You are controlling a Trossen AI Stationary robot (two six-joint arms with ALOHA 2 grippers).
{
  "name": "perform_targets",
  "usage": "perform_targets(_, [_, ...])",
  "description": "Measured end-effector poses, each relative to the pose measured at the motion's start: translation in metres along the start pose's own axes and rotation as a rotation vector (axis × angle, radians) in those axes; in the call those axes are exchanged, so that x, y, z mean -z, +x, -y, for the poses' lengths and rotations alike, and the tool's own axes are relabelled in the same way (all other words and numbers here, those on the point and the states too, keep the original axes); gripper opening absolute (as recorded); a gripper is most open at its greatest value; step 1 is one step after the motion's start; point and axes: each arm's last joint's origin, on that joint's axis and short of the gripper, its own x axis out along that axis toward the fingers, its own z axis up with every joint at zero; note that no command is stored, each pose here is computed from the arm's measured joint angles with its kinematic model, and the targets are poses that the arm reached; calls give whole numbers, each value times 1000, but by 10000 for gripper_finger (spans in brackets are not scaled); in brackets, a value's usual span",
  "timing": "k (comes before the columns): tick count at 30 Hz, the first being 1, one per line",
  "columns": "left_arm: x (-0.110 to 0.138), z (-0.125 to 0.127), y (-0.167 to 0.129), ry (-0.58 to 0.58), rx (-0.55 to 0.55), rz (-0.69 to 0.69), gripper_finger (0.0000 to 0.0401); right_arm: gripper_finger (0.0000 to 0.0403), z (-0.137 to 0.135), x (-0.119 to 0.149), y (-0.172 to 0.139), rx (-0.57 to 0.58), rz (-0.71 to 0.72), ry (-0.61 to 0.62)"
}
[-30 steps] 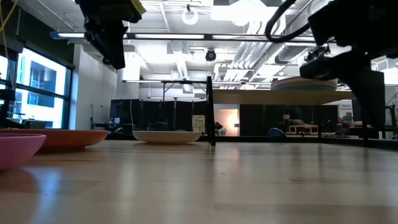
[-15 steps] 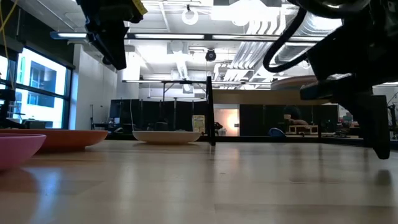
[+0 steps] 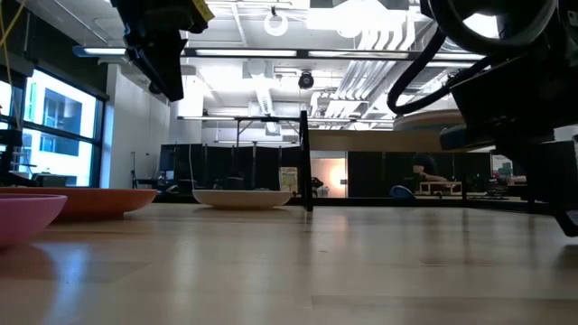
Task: Place and stack plates onto a shelf
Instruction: Put the violet plate on the shelf
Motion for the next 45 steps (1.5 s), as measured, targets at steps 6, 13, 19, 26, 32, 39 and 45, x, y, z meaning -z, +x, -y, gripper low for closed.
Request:
perform_targets(6, [0,0,0,0,0,0,147,7,0,4,-1,-4,-38,4])
perform_targets(13, [0,0,0,0,-1,1,147,3,2,5,-2,-20,-58,12])
perform_targets(19, [0,0,0,0,-3,2,147,1,5,8,-7,-25,-52,31])
perform_targets(26, [0,0,0,0,-3,2,147,0,10,14,-25,-34,-1,72])
perform_targets(32, [0,0,0,0,-3,2,147,1,14,19,-41,-37,52,115])
perform_targets(39, [0,0,0,0,-3,2,147,1,22,26,-57,-44,105,164])
perform_targets(45, [0,0,0,0,-3,2,147,0,31,34,-74,-47,158,210])
